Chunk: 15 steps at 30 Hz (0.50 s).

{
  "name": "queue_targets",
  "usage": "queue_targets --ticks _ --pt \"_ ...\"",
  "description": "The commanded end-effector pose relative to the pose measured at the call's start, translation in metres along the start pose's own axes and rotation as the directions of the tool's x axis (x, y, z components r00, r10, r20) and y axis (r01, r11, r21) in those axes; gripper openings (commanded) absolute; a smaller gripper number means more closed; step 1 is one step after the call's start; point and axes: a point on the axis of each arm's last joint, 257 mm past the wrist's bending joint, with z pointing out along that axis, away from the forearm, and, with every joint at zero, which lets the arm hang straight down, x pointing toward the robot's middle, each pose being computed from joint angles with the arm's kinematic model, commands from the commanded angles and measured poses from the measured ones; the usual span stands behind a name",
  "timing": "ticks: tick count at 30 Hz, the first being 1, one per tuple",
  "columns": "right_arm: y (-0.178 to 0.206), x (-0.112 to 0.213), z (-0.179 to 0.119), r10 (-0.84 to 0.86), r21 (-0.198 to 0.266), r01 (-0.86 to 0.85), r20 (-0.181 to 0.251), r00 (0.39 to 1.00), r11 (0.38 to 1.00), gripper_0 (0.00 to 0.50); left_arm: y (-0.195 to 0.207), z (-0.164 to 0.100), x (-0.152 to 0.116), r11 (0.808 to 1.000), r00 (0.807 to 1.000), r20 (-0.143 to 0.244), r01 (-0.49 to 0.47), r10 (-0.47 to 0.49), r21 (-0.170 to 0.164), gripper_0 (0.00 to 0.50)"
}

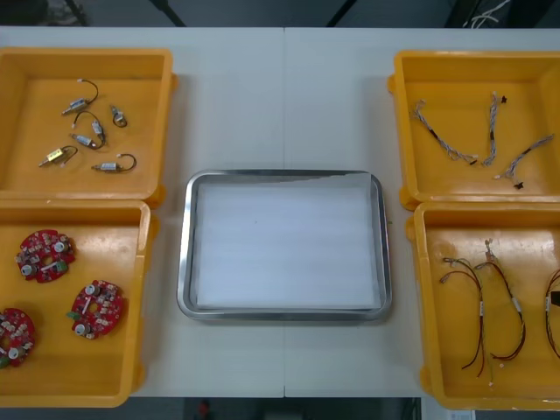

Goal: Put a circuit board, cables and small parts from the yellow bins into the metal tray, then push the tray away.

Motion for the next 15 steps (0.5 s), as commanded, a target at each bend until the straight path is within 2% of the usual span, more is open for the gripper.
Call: queue_targets --ticks 1,9,15 --pt "0.002 0.026 0.011 -0.032 0.004 0.032 -0.035 0.999 0.999 0.500 0.010 0.007 0.013 0.992 0.991 -0.048 -0.125 0.125 -0.012 0.500" --pt "0.007 0.036 0.023 -0.046 0.006 0.046 -0.039 0.998 0.999 0.500 0.022 0.013 0.026 0.990 0.988 -0.073 -0.138 0.136 -0.021 0.500" --pt "0.009 0.039 0.030 -0.051 0.014 0.051 -0.032 0.998 0.999 0.500 0.029 0.018 0.038 0.989 0.987 -0.069 -0.149 0.147 -0.025 0.500"
